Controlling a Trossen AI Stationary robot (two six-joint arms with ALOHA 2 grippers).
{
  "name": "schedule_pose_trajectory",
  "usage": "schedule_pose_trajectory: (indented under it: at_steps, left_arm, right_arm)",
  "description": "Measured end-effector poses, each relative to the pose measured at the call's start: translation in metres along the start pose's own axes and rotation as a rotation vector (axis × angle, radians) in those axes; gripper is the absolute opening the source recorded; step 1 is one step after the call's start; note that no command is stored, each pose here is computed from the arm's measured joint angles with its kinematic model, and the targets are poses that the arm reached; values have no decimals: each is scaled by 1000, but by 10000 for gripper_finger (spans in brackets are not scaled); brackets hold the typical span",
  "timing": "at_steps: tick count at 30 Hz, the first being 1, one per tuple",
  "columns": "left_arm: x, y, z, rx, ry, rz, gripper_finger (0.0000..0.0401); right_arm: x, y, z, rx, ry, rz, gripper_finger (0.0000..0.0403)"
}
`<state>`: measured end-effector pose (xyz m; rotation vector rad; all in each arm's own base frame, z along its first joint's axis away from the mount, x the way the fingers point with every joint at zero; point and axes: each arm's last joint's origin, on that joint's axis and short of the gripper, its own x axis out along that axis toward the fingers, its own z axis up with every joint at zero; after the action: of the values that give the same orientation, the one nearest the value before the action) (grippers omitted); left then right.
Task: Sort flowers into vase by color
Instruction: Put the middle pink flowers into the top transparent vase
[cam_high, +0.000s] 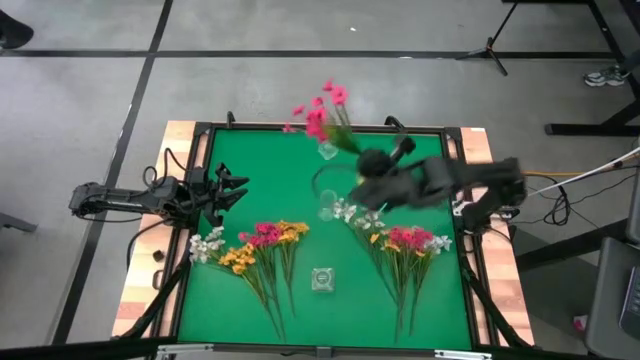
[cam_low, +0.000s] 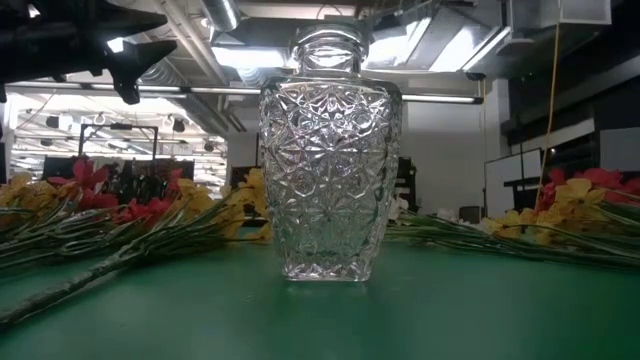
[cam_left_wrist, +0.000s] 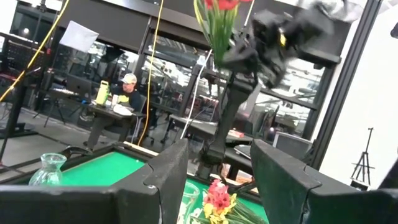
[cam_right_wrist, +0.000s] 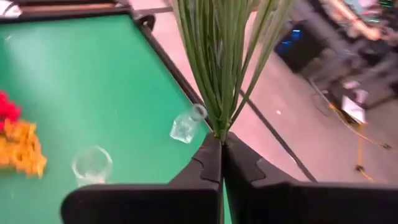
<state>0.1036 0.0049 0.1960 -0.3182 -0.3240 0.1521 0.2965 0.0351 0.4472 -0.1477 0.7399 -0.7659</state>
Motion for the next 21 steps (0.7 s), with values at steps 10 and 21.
schedule_pose_trajectory:
  at_steps: [10,21]
  left_arm:
    - [0,1,-4,-36,45,14,172]
    - [0,1,-4,-42,42,14,172]
  right_arm:
    - [-38,-134,1,113,-369,202,1]
    - [95,-134,-77,229,-900,309,1]
